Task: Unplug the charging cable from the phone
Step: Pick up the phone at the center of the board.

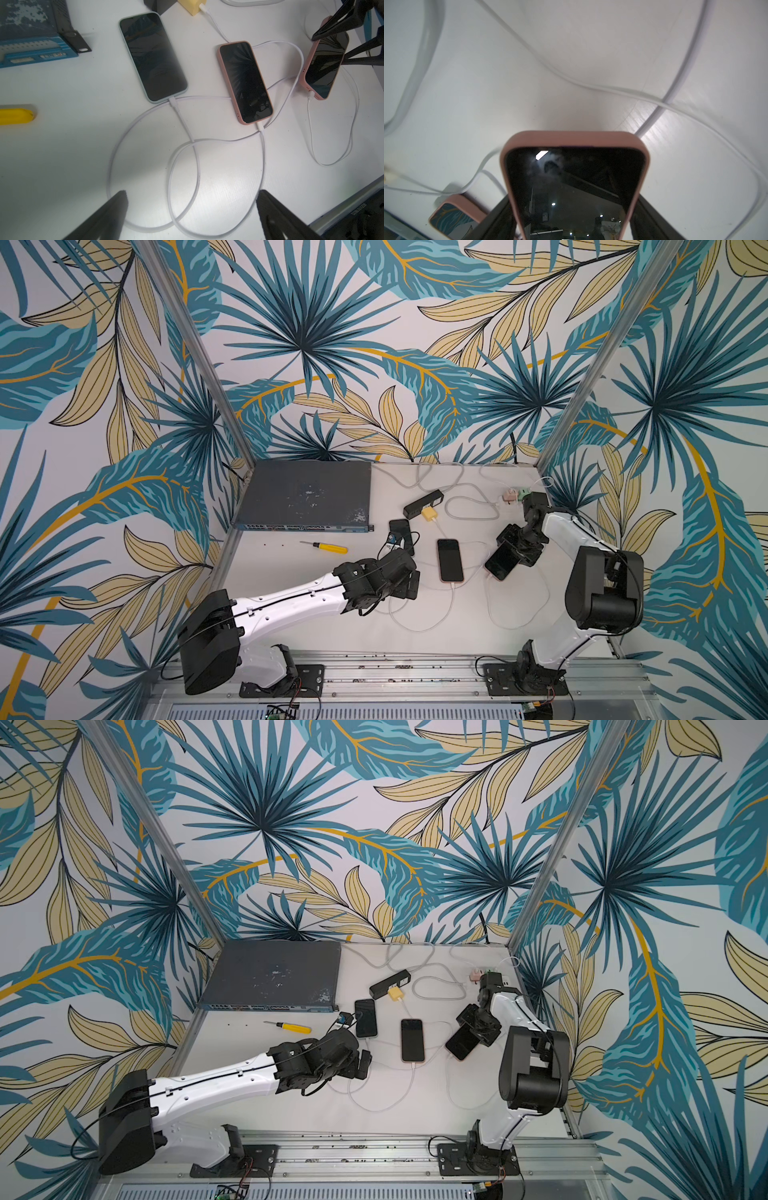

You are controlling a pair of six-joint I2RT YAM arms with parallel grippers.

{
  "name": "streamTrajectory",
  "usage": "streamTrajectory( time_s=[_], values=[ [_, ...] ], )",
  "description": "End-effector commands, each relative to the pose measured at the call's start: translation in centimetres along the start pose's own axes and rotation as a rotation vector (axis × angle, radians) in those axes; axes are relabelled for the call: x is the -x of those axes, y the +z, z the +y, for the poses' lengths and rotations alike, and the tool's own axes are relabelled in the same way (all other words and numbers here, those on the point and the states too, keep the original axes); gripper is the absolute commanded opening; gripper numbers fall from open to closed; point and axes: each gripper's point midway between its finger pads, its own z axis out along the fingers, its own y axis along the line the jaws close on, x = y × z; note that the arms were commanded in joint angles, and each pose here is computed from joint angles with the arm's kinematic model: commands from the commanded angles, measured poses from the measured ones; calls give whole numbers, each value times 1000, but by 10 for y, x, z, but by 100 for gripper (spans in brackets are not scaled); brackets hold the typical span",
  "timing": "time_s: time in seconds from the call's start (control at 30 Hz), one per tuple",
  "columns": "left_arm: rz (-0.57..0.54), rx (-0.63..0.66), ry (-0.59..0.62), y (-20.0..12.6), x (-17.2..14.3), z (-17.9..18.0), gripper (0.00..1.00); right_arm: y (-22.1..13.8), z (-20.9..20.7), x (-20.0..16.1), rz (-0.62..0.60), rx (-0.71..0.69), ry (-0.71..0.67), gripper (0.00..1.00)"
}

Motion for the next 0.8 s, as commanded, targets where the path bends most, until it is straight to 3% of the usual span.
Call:
streamTrajectory(
  time_s=[0.0, 0.53, 0.77],
  values=[
    [-4, -29, 24, -2, 9, -12, 100, -23, 12, 2, -11, 57, -14, 70],
    [7, -197, 122, 24, 36, -93, 99, -65, 48, 1, -36, 216, -40, 69],
    [39, -381, 162, 55, 47, -155, 86, -80, 64, -3, -45, 273, -54, 69]
  ],
)
